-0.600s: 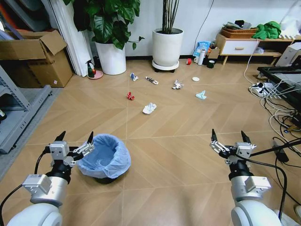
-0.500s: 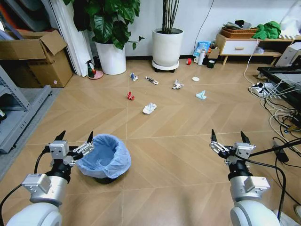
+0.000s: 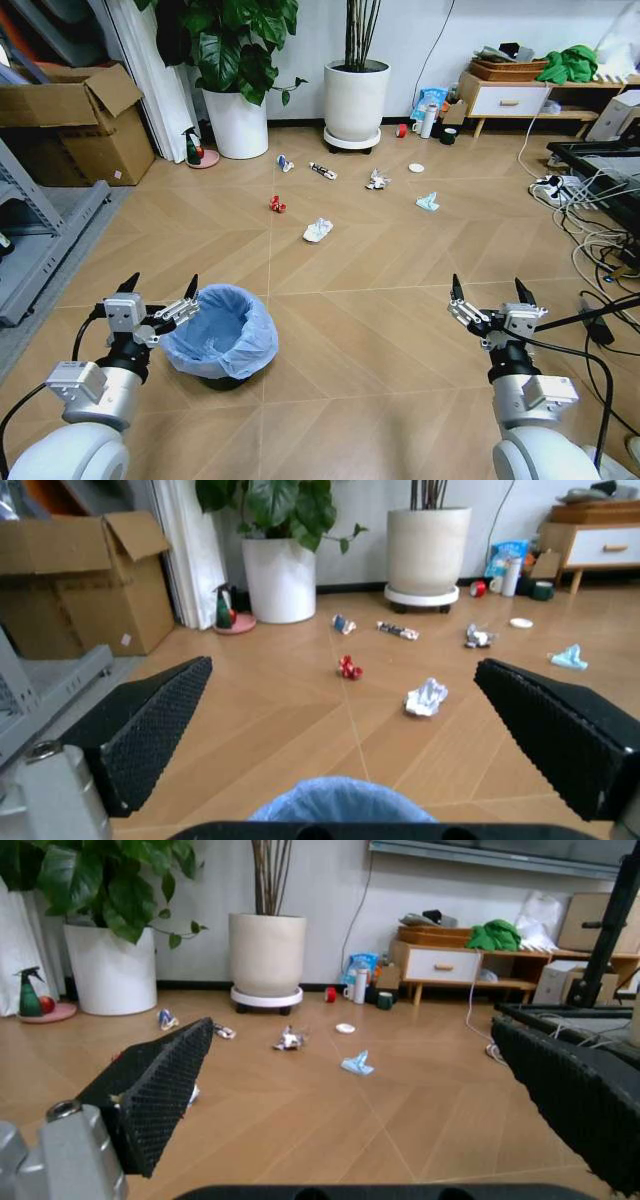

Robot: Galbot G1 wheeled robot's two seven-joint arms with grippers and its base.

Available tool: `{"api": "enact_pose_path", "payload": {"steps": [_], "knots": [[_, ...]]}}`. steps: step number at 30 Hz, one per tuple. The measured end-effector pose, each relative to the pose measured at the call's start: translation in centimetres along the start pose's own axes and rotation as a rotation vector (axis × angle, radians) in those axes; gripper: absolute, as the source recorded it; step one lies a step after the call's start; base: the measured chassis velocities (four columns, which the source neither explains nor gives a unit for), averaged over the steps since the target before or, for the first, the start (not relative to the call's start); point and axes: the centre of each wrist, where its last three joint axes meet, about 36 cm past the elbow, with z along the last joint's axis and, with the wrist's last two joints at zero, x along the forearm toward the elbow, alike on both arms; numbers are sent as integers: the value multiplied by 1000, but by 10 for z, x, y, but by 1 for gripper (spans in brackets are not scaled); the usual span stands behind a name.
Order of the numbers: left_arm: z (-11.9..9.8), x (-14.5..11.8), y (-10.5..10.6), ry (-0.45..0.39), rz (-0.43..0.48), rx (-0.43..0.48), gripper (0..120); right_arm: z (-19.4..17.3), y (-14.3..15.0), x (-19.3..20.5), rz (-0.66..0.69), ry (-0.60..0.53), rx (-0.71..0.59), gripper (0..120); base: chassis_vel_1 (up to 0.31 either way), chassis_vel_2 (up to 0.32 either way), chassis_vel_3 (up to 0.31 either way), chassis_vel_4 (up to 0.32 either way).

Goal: Pick up the trash bin and place the garbage on the floor into it.

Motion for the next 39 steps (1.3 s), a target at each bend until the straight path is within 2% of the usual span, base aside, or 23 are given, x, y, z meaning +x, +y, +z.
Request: {"api": "enact_pose_path", "payload": {"steps": [4, 6, 8, 10, 14, 16, 17, 18, 20, 25, 29, 39], "knots": [[0, -2, 2, 25, -3, 6, 100, 0, 1, 1, 2, 2, -2, 100, 0, 0, 0, 0], [-1, -12, 9, 96, -12, 14, 100, 1, 1, 2, 4, 5, 0, 100, 0, 0, 0, 0], [-1, -15, 11, 108, -17, 12, 100, 1, 1, 2, 5, 5, 0, 100, 0, 0, 0, 0], [3, -33, 23, 148, -26, 0, 100, 4, 1, 3, 9, 10, 1, 100, 0, 0, 0, 0], [6, -49, 32, 200, -24, 9, 100, 7, 2, 3, 14, 18, 2, 100, 0, 0, 0, 0], [15, -66, 40, 285, -6, 34, 100, 11, 3, 3, 16, 30, 3, 100, 0, 0, 0, 0], [15, -66, 40, 285, -6, 34, 100, 11, 3, 3, 16, 30, 3, 100, 0, 0, 0, 0], [24, -75, 44, 339, 8, 52, 100, 15, 3, 4, 14, 43, 8, 100, 0, 0, 0, 0], [34, -84, 48, 386, 15, 71, 100, 20, 4, 5, 11, 55, 11, 100, 0, 0, 0, 0], [52, -99, 60, 442, 2, 93, 100, 25, 4, 3, 0, 63, 17, 100, 0, 0, 0, 0], [71, -126, 83, 490, -19, 92, 100, 28, 3, 1, -12, 69, 26, 100, 0, 0, 0, 0], [87, -153, 111, 627, -17, 129, 100, 35, 6, -7, -25, 72, 19, 100, 0, 0, 0, 0]]}}
